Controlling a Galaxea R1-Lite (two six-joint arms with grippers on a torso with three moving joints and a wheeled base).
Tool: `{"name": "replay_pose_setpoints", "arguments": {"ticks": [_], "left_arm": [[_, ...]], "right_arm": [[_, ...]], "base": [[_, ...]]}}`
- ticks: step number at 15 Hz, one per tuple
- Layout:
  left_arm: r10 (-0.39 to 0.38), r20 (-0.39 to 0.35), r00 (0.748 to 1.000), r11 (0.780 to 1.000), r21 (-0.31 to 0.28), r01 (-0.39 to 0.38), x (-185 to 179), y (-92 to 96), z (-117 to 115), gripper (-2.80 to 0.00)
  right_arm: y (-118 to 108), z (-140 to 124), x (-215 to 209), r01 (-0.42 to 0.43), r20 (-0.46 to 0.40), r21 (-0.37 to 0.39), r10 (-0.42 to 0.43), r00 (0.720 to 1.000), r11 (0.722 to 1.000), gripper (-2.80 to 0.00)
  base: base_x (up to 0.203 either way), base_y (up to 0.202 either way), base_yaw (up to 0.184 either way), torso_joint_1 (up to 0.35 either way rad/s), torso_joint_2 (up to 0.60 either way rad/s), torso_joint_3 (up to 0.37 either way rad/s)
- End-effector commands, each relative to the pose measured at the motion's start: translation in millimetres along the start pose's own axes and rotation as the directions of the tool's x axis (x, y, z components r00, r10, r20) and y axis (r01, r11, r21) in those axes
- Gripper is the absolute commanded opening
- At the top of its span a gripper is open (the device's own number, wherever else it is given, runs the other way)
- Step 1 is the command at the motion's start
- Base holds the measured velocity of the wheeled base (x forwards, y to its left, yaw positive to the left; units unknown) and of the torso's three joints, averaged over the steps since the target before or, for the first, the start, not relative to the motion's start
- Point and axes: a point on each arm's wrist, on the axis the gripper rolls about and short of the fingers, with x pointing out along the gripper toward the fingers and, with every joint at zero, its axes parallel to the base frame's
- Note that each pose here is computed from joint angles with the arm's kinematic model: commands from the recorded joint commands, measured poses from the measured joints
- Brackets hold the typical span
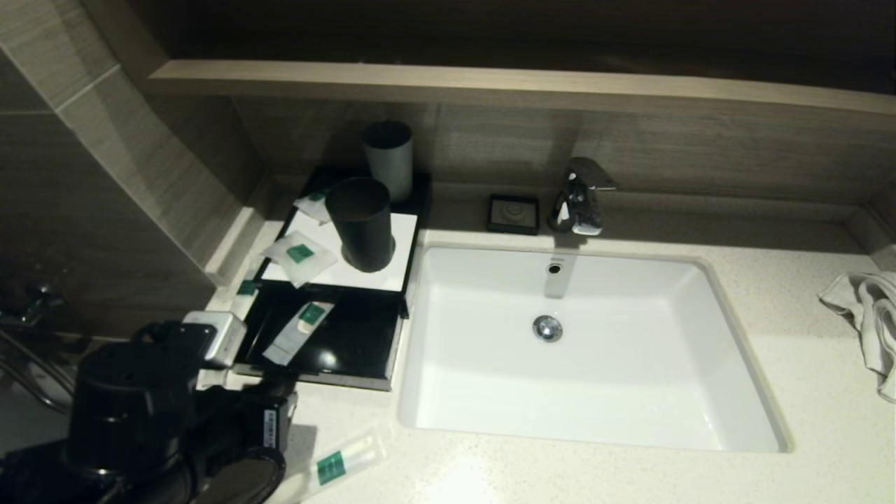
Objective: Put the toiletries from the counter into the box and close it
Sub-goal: Open the drawer
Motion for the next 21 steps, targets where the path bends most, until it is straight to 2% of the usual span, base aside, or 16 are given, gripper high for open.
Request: {"name": "replay_pose_setpoints", "arguments": {"ticks": [1, 5, 10, 16, 21], "left_arm": [[-0.005, 0.043, 0.999, 1.0, -0.02, 0.006, -4.7, 0.1, 8.5, -2.8], [-0.003, 0.049, 0.999, 1.0, -0.02, 0.004, 8.3, -8.3, 19.6, -2.8], [0.001, 0.002, 1.0, 1.0, 0.004, -0.001, 15.0, -15.6, 38.9, -2.8], [0.021, -0.077, 0.997, 0.999, 0.041, -0.017, 27.0, -20.7, 38.6, -2.8], [0.033, -0.099, 0.995, 0.998, 0.049, -0.029, 38.1, -23.3, 37.5, -2.8]], "right_arm": [[0.0, -0.4, 0.1, 0.0, -0.002, -0.001, 0.0, 1.0, 1.0, -2.8], [0.0, -0.4, 0.1, 0.0, -0.002, 0.001, 0.0, 1.0, 1.0, -2.8], [0.0, -0.4, 0.1, 0.0, -0.002, 0.001, 0.0, 1.0, 1.0, -2.8], [0.0, -0.4, 0.1, 0.0, -0.002, 0.001, 0.0, 1.0, 1.0, -2.8], [0.0, -0.4, 0.1, 0.0, -0.002, 0.0, 0.0, 1.0, 1.0, -2.8]], "base": [[0.0, 0.0, 0.0, 0.0, 0.0, 0.0], [0.0, 0.0, 0.0, 0.0, 0.0, 0.0], [0.0, 0.0, 0.0, 0.0, 0.0, 0.0], [0.0, 0.0, 0.0, 0.0, 0.0, 0.0], [0.0, 0.0, 0.0, 0.0, 0.0, 0.0]]}}
